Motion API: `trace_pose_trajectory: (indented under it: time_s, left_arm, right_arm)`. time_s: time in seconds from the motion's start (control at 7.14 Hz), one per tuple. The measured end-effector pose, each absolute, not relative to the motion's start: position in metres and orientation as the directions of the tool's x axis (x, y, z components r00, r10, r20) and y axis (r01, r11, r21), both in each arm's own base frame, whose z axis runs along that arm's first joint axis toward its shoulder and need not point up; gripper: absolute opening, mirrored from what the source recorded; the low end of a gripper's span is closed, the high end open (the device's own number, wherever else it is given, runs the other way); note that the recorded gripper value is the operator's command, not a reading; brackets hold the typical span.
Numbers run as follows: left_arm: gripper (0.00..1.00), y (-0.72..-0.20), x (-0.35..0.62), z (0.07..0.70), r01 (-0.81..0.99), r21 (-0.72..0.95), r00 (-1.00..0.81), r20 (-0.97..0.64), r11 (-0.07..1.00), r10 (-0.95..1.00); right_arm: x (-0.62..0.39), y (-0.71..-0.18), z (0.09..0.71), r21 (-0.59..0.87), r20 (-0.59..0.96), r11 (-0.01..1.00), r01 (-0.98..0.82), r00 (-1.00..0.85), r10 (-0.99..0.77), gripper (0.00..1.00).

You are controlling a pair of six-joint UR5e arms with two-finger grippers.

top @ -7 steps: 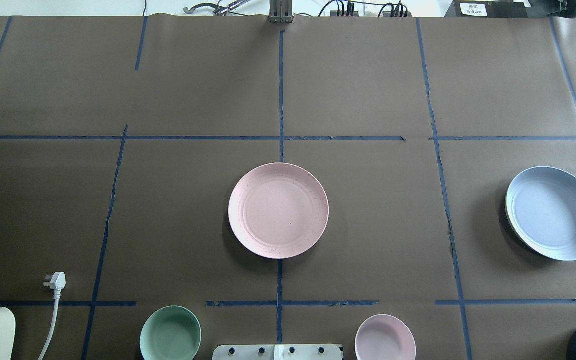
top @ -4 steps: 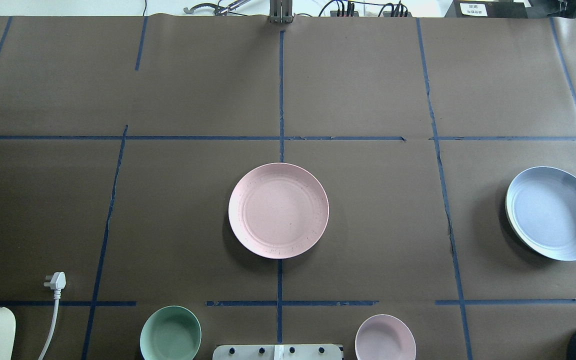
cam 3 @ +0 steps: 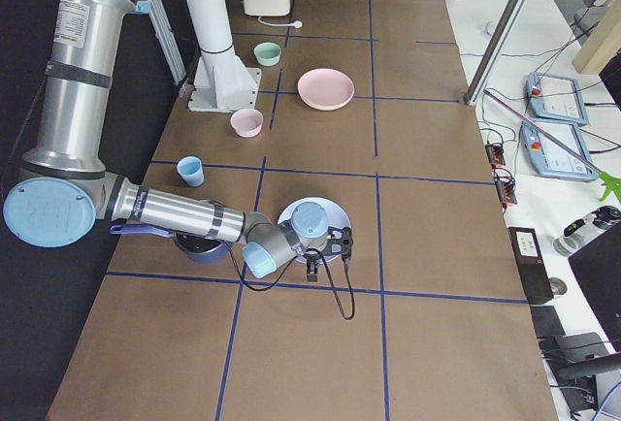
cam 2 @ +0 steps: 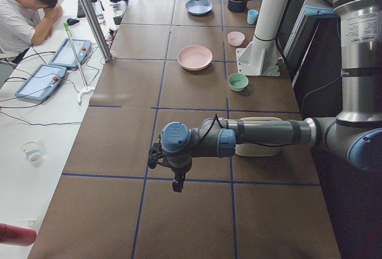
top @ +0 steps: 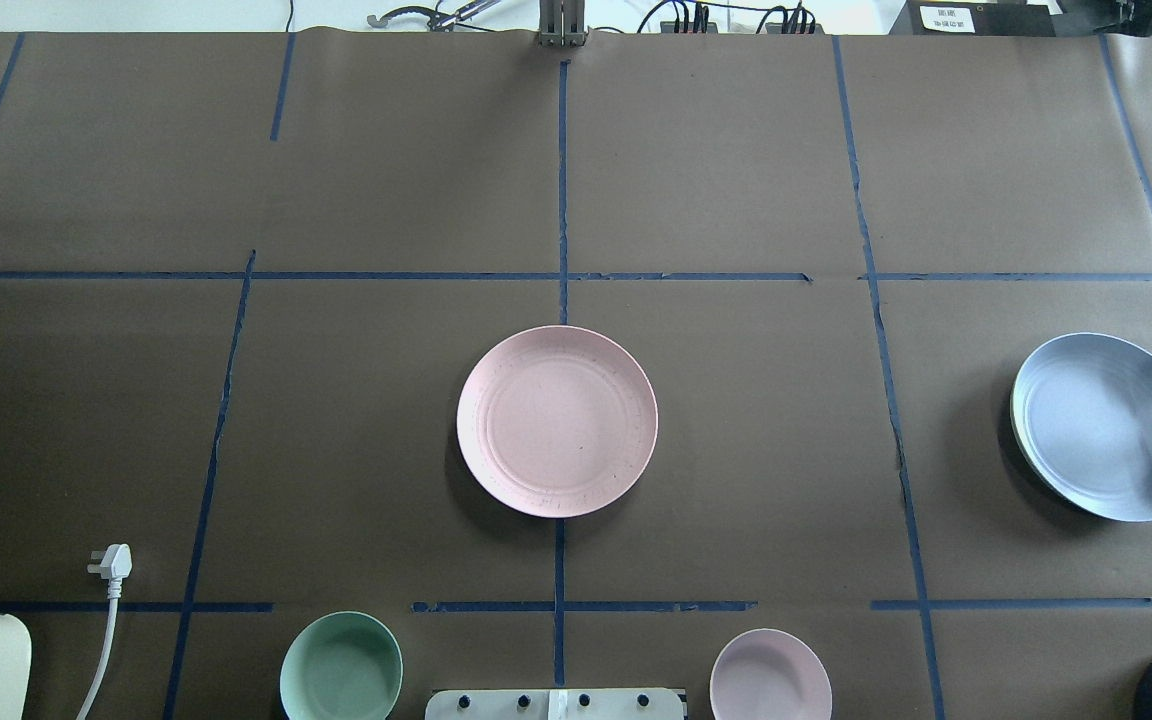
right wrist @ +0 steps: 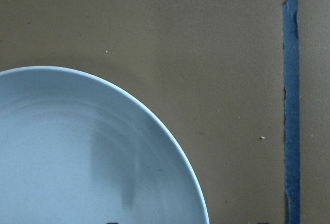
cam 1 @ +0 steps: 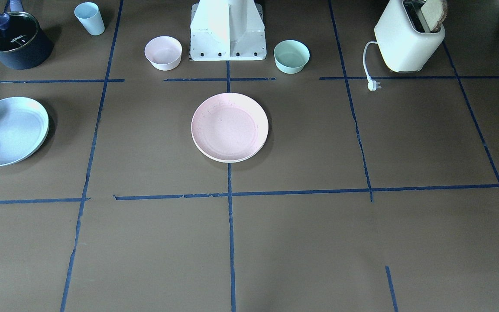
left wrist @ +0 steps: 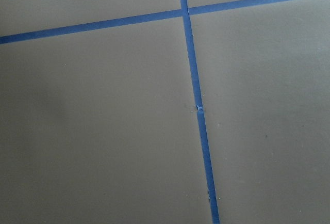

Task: Stack three plates with pink and blue
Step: 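Reach the right gripper to the light blue plate rim and grasp it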

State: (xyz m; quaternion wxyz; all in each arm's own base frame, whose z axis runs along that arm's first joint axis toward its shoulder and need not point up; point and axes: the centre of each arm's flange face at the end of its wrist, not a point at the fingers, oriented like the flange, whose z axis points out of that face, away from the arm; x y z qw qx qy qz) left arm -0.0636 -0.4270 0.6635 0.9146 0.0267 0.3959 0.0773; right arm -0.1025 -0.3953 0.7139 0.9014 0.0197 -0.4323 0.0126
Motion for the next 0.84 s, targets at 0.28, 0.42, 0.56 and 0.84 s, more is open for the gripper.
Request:
trace_pose_trajectory:
  time_s: [0.28,0.42,0.56,0.84]
  left_arm:
    - [1.00,-0.4271,-0.0636,0.6609,-0.121,0.116,0.675,-0.719,0.986,0.167]
    - [1.00,-0.4270,-0.0636,0.6594,-0.121,0.119,0.675,-0.719,0.986,0.169]
    - [1.00,-0.4270,-0.0636,0.6585,-0.121,0.120,0.675,-0.718,0.985,0.170]
    - [1.00,-0.4273,-0.0636,0.6560,-0.120,0.124,0.675,-0.718,0.985,0.173]
  right_arm:
    - [-0.1043,-0.3937,0.7140,0.035,0.782,0.999,-0.039,0.623,-0.003,0.02]
    - [-0.1041,-0.3929,0.7142,0.037,0.783,0.999,-0.040,0.622,-0.004,0.00]
    - [-0.1041,-0.3926,0.7141,0.038,0.783,0.998,-0.039,0.622,-0.006,0.00]
    - [-0.1046,-0.3927,0.7107,0.039,0.789,0.999,-0.037,0.614,-0.008,0.00]
